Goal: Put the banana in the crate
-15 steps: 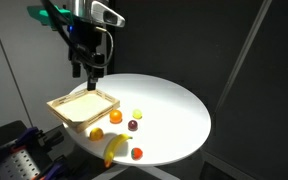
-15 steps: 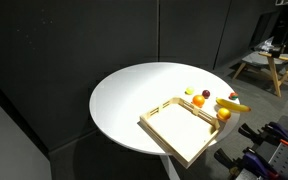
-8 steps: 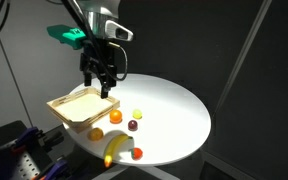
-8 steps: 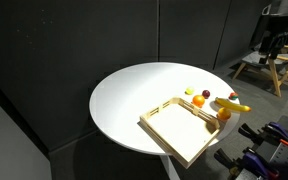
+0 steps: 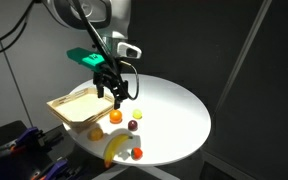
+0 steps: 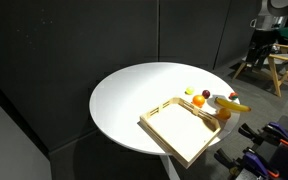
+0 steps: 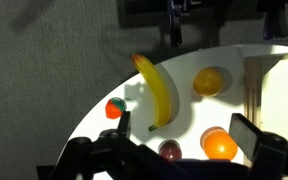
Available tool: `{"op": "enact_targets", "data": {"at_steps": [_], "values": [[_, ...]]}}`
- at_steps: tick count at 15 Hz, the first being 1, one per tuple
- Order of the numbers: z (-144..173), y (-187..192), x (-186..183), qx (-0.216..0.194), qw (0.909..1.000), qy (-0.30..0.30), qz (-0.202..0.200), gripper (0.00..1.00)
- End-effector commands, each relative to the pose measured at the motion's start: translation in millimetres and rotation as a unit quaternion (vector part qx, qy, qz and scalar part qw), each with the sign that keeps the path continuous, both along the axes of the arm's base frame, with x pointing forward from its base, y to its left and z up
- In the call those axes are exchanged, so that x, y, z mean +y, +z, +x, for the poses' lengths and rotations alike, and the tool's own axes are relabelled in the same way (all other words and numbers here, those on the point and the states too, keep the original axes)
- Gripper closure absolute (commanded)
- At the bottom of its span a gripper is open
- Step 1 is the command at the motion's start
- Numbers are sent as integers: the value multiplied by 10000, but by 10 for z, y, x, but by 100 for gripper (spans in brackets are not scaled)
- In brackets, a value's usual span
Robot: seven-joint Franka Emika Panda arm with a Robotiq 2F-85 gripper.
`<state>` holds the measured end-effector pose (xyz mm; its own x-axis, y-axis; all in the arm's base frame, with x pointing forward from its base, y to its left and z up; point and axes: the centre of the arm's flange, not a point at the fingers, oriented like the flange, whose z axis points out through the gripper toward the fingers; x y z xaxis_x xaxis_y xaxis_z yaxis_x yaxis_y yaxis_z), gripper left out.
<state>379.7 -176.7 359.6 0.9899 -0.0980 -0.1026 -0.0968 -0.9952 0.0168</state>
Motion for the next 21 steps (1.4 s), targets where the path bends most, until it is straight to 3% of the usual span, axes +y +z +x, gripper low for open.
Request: {"op": "enact_targets", "data": {"at_steps": [1,6,17,21], "values": [[132,-236,-83,-140,9999,72,18,0],[202,-442,-102,-189,9998,89,-42,0],[202,-483,-40,-92,9998,78,-130,0],[257,-703,17,-193,9991,248,-284,0]]}}
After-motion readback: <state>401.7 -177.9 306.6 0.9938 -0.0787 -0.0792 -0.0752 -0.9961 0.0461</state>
